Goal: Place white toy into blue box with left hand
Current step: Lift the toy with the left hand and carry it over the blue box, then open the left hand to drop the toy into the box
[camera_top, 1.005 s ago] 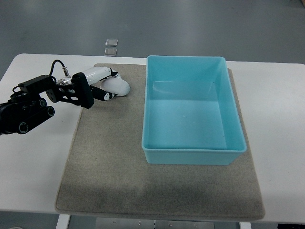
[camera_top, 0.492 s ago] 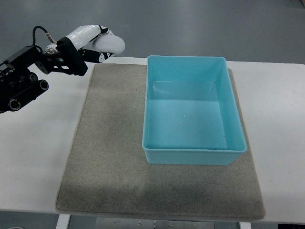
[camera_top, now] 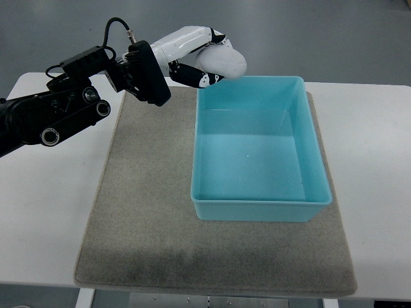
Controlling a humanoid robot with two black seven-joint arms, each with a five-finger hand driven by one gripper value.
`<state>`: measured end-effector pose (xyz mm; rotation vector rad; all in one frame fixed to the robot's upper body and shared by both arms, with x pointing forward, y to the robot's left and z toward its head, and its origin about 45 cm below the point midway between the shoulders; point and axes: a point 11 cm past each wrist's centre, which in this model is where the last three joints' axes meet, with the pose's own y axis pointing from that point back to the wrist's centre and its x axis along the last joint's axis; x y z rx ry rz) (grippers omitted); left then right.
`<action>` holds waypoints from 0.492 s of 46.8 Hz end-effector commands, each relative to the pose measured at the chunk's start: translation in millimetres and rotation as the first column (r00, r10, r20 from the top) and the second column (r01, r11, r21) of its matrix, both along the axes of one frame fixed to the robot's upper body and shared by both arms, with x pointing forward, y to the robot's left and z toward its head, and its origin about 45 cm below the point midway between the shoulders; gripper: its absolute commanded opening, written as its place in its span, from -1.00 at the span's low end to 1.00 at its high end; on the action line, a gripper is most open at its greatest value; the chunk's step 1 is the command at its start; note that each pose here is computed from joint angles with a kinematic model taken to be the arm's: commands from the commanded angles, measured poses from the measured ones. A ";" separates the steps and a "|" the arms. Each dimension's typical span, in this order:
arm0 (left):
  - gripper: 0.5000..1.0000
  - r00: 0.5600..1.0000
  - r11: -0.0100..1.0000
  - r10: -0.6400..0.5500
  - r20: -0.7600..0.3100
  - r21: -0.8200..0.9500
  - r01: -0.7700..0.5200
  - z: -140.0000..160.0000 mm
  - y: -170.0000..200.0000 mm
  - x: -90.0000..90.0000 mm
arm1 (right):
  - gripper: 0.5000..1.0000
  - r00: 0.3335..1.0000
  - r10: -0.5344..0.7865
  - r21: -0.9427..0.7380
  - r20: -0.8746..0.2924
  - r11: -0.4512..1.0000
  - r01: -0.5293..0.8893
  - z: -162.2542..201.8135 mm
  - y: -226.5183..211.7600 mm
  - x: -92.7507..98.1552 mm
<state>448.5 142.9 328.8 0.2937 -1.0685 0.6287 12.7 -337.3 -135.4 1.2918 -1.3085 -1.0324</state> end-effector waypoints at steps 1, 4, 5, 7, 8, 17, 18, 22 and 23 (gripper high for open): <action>-1.00 0.998 0.999 -0.054 -0.037 0.006 0.054 -10.7 -17.5 -9.1 | 0.74 1.000 0.000 0.000 0.000 1.000 0.000 0.0 0.0 -0.1; -1.00 0.994 0.996 -0.084 -0.068 0.028 0.087 -25.3 -27.1 -16.4 | 0.74 1.000 0.000 0.000 0.000 1.000 0.000 0.0 0.0 -0.1; -1.00 0.993 0.995 -0.091 -0.076 0.039 0.094 -30.0 -28.9 -18.4 | 0.74 1.000 0.001 0.000 0.000 1.000 -0.001 0.0 0.0 -0.1; -1.00 0.990 0.992 -0.105 -0.092 0.059 0.111 -39.3 -32.8 -22.7 | 0.74 1.000 0.000 0.000 0.001 1.000 0.000 0.0 0.0 0.8; -1.00 0.989 0.991 -0.110 -0.099 0.070 0.117 -43.4 -33.7 -24.4 | 0.74 1.000 0.000 0.000 0.001 1.000 0.000 0.0 0.0 0.8; -0.86 0.981 0.985 -0.123 -0.147 0.106 0.139 -69.8 -35.5 -35.0 | 0.74 1.000 0.000 0.000 0.001 1.000 0.000 0.0 0.0 0.8; -0.76 0.981 0.985 -0.123 -0.152 0.103 0.140 -71.7 -36.3 -36.0 | 0.74 1.000 0.000 0.000 0.000 1.000 0.000 0.0 0.0 -0.1; 0.21 0.983 0.988 -0.117 -0.143 0.084 0.130 -69.9 -37.4 -35.6 | 0.74 1.000 0.000 0.000 0.000 1.000 0.000 0.0 0.0 -0.1; 0.47 0.984 0.988 -0.115 -0.139 0.082 0.127 -69.1 -37.3 -35.2 | 0.74 1.000 0.000 0.000 0.000 1.000 0.000 0.0 0.0 -0.1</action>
